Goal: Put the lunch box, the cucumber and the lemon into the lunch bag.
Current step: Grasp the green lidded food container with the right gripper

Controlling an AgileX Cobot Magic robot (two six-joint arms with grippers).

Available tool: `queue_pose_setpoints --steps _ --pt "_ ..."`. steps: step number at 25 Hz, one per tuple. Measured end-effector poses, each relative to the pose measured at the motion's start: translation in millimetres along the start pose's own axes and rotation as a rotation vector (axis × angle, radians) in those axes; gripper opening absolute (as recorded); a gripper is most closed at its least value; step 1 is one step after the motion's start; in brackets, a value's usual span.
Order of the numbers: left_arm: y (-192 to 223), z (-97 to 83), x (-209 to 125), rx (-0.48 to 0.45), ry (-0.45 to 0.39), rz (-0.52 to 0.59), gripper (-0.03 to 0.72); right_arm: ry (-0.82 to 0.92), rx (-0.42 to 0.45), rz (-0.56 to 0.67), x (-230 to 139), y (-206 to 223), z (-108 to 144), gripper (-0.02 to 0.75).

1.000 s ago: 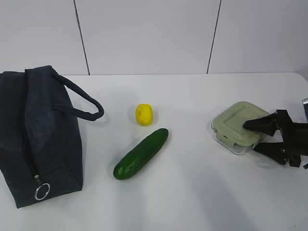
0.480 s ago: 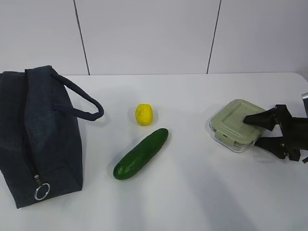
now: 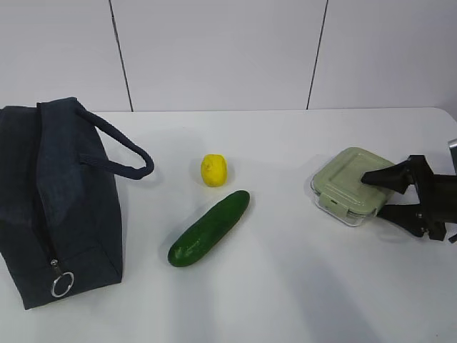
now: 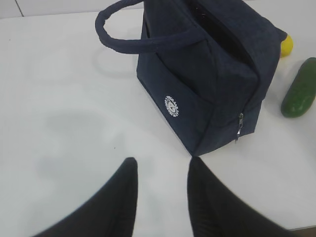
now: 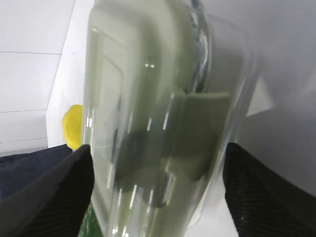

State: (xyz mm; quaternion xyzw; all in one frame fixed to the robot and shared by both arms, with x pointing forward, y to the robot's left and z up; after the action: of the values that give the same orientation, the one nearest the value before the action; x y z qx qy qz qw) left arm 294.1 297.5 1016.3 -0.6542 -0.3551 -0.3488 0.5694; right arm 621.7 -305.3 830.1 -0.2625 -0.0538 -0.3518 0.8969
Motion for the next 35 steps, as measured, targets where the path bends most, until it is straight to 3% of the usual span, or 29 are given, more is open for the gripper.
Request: queue_pose_setpoints --steps 35 --pt "0.0 0.0 0.0 0.000 0.000 0.000 0.243 0.007 -0.016 -0.002 0.3 0.0 -2.5 0.486"
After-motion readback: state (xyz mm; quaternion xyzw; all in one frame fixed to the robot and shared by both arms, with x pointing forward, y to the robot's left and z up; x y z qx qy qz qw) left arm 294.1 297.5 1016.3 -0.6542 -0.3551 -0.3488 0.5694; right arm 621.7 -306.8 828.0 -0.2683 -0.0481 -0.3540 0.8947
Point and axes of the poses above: a point on each arm's last joint axis where the gripper is mounted, y pointing out along that axis toward the gripper, z along the wrist's bending axis when the last joint is at zero, x = y × z, the point moved 7 cm from there along y, pointing out along that axis toward the gripper, and after that the axes turned 5 degrees about -y, right-handed, at the moved point
